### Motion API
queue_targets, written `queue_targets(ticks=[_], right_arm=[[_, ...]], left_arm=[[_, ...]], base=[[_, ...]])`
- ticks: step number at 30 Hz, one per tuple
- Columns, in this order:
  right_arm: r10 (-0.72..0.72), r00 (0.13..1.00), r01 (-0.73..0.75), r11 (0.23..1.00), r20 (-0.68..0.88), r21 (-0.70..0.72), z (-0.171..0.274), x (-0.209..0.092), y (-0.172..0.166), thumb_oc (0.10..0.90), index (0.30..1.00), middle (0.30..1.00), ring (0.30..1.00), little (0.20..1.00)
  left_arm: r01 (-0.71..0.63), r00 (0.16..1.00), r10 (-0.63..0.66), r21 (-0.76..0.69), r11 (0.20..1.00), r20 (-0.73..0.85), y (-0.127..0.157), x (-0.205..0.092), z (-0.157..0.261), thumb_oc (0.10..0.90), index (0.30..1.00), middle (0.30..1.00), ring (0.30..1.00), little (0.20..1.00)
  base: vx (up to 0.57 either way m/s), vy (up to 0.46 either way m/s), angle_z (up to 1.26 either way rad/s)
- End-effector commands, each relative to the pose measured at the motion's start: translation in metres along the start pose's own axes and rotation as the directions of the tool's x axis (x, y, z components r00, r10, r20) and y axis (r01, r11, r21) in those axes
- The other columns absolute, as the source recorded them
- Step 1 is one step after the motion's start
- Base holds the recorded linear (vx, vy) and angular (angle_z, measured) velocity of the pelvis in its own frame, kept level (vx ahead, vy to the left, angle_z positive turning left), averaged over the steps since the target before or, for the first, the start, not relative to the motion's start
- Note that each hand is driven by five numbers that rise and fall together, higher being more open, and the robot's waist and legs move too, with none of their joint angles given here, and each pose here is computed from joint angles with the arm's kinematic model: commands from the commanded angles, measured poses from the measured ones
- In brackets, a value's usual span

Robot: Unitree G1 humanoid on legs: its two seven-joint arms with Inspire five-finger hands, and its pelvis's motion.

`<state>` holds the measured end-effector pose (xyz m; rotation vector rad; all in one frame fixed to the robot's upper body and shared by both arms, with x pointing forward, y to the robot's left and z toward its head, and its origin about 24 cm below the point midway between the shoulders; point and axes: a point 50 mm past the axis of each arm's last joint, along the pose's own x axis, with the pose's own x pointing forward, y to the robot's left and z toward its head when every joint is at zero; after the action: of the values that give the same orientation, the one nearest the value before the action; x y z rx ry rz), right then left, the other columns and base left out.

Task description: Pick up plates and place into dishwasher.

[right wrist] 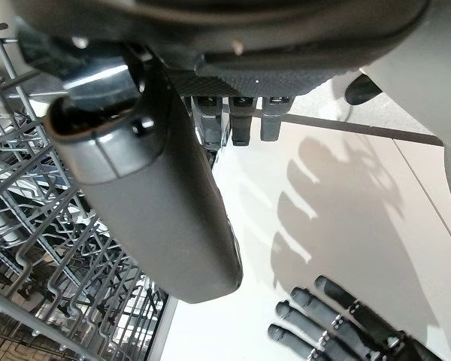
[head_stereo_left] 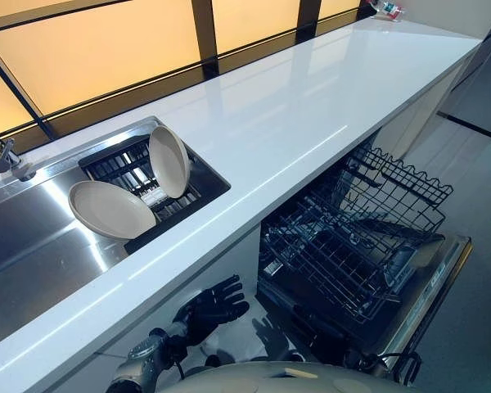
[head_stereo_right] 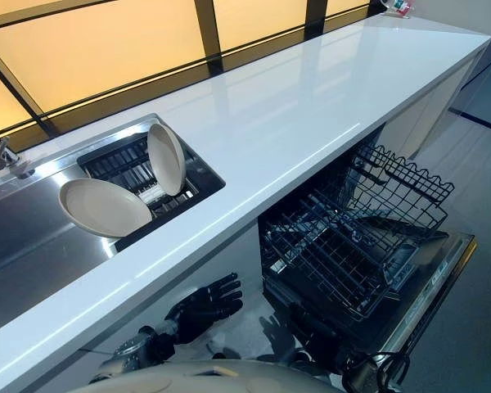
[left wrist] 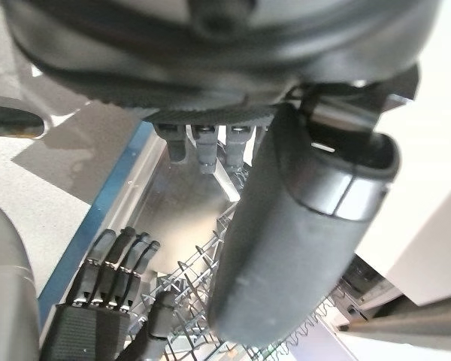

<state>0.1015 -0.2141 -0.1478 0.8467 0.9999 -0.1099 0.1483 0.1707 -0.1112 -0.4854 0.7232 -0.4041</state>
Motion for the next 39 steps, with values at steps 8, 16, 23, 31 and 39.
queue_targets(ticks=[8, 16, 23, 31, 39], right_arm=[[0.076, 0.996, -0.076, 0.997, 0.04, 0.005, 0.002, 0.007, 0.015, 0.8, 0.9, 0.9, 0.9, 0.9], [0.07, 0.996, -0.073, 0.996, 0.063, 0.048, -0.01, 0.006, 0.011, 0.8, 0.9, 0.9, 0.9, 0.9], [0.067, 0.996, -0.071, 0.996, 0.066, 0.062, -0.018, 0.006, 0.01, 0.8, 0.9, 0.9, 0.9, 0.9], [0.062, 0.996, -0.066, 0.996, 0.059, 0.065, -0.021, 0.007, 0.012, 0.8, 0.9, 0.9, 0.9, 0.9], [0.059, 0.997, -0.063, 0.996, 0.057, 0.066, -0.018, 0.008, 0.012, 0.8, 0.9, 0.9, 0.9, 0.9]], left_arm=[[-0.132, 0.654, -0.157, 0.317, 0.939, 0.74, -0.032, -0.039, 0.211, 0.8, 0.9, 0.9, 0.9, 0.9], [-0.37, 0.168, -0.293, 0.336, 0.866, 0.941, -0.079, -0.117, 0.273, 0.8, 0.9, 0.9, 0.9, 0.9], [-0.507, -0.139, -0.358, 0.244, 0.827, 0.923, -0.103, -0.159, 0.284, 0.8, 0.9, 0.9, 0.9, 0.9], [-0.502, -0.226, -0.354, 0.203, 0.841, 0.908, -0.106, -0.173, 0.285, 0.8, 0.9, 0.9, 0.9, 0.9], [-0.502, -0.213, -0.364, 0.218, 0.837, 0.907, -0.109, -0.17, 0.289, 0.8, 0.9, 0.9, 0.9, 0.9]], base=[[0.0, 0.0, 0.0], [0.0, -0.004, 0.01], [0.0, -0.003, -0.01], [0.0, 0.0, 0.0], [0.0, 0.0, 0.0]])
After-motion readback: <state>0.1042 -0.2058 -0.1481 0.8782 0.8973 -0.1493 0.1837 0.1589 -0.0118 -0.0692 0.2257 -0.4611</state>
